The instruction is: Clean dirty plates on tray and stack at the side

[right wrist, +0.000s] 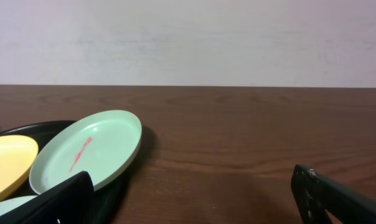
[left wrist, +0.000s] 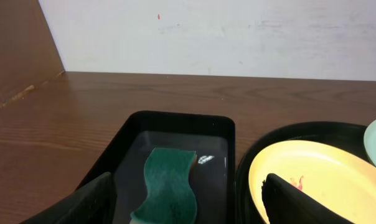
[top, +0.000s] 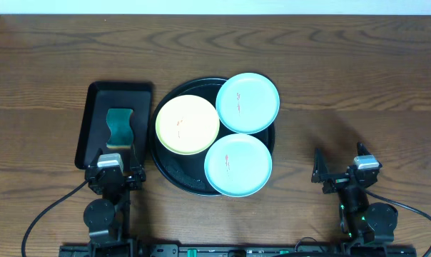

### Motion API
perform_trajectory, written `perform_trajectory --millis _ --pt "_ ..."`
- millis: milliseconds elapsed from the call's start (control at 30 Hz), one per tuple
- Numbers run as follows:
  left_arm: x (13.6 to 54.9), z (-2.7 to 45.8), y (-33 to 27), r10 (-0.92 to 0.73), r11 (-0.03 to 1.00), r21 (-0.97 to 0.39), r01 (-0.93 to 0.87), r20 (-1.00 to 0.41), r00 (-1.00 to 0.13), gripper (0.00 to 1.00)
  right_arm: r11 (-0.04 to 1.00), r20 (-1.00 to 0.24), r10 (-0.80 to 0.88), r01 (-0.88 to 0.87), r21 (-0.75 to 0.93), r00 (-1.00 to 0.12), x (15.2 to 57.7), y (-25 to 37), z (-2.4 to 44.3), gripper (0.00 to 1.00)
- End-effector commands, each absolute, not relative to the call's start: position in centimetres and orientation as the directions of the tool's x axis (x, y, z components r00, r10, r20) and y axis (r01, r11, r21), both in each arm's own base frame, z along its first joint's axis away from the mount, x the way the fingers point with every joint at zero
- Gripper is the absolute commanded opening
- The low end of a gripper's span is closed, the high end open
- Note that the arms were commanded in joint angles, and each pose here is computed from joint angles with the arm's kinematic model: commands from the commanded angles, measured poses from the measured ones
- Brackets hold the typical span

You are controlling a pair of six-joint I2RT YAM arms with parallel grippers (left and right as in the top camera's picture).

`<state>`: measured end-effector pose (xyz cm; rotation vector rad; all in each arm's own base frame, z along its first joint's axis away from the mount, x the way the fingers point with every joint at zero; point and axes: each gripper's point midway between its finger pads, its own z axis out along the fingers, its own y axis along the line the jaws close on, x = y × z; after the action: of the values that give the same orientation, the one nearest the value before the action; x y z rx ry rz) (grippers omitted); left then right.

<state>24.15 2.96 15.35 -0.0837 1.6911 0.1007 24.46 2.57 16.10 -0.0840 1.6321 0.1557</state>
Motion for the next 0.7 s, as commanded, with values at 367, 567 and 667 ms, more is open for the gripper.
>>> perform_trajectory --millis 367,567,667 --pt "24.2 13.73 2.98 0.013 0.993 0.031 -0.113 -0.987 -0.158 0.75 0.986 -0.997 0.043 -0.16 0.054 -0.071 24.44 2.81 15.94 0.99" --pt "24.2 13.73 2.98 0.013 0.993 0.031 -0.113 -0.987 -0.158 0.75 0.986 -0.997 0.043 -0.16 0.053 -0.07 24.43 2.81 15.96 0.99" --pt "24.2 13.73 2.99 0.013 0.993 0.032 -0.114 -0.987 -0.158 0.75 0.987 -0.997 0.043 -0.152 0.053 -0.07 24.46 2.67 15.96 0.99"
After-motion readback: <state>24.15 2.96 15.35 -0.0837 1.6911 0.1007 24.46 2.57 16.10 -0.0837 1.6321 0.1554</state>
